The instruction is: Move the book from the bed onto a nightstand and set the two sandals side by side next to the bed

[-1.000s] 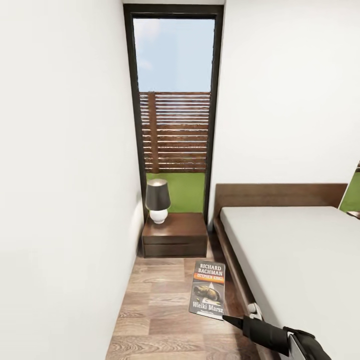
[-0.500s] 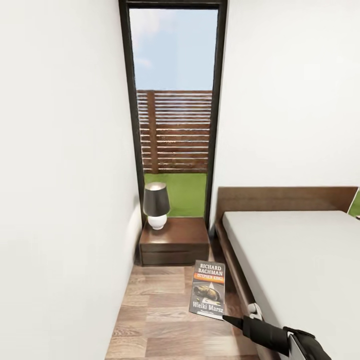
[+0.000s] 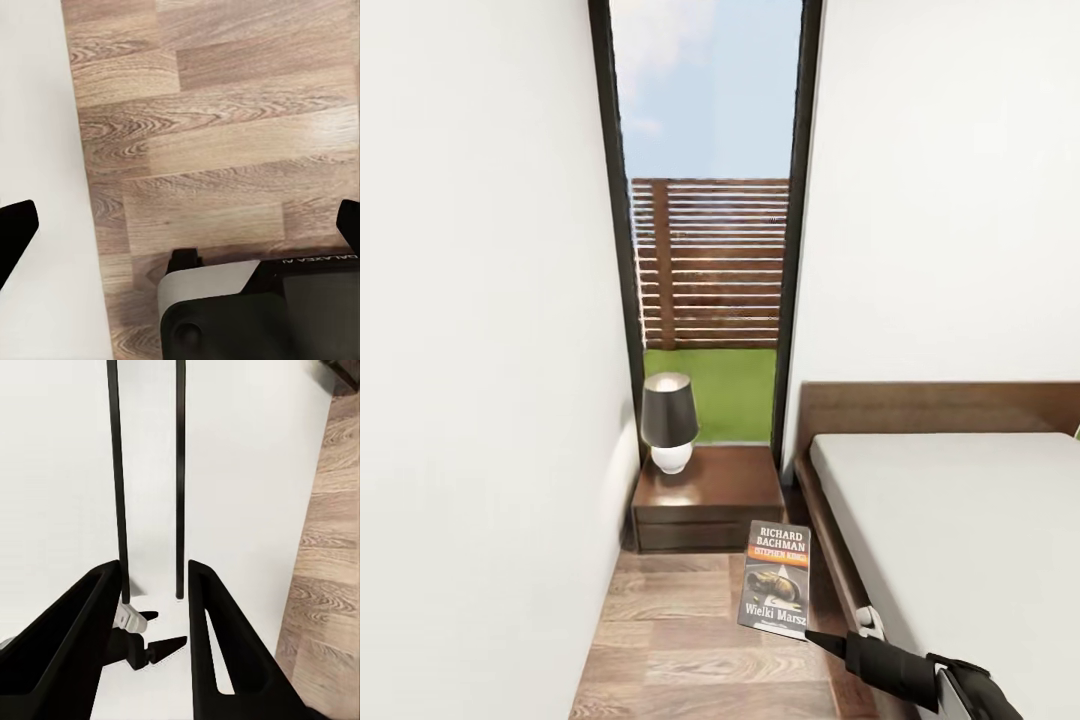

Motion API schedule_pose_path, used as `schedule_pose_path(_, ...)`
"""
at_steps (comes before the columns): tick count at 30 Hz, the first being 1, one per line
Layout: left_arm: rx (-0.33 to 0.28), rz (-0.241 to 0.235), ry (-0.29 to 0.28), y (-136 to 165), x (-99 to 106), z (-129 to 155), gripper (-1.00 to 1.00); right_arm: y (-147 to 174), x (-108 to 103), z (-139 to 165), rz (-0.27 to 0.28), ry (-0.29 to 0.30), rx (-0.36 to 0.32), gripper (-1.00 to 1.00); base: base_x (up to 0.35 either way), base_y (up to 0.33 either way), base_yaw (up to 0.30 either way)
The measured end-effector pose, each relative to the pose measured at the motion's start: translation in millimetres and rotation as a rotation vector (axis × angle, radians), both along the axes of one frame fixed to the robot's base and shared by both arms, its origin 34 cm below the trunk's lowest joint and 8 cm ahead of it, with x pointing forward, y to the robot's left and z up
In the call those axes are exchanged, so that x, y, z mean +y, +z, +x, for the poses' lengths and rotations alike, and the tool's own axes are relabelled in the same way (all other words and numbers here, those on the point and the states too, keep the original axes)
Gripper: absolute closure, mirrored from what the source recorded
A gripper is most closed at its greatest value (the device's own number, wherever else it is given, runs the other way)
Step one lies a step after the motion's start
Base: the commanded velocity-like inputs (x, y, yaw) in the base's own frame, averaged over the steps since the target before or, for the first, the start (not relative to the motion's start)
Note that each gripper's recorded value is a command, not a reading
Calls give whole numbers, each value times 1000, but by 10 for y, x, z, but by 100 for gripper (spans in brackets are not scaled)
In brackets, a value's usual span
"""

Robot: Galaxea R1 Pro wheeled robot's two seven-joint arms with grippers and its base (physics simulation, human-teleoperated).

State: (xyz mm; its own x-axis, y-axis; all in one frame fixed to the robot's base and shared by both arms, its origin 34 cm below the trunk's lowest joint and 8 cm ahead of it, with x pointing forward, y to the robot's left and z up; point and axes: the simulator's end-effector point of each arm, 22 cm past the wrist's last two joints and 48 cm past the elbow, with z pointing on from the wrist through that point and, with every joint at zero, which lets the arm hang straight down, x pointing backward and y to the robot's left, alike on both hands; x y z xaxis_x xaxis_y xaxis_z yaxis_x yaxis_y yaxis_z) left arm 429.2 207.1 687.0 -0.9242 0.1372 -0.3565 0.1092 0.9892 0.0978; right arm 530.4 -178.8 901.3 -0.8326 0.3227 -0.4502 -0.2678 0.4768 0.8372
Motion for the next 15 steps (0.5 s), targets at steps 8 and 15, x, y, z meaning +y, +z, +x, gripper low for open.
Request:
schedule_pose_path(8, 0, 0, 0, -1, 0, -2, -100, 1, -1, 1, 0, 0, -1, 100, 350, 0, 0)
schedule_pose_path(15, 2, 2, -4, -9, -2, -8, -100, -12, -2, -3, 0, 0, 3, 100, 350, 0, 1)
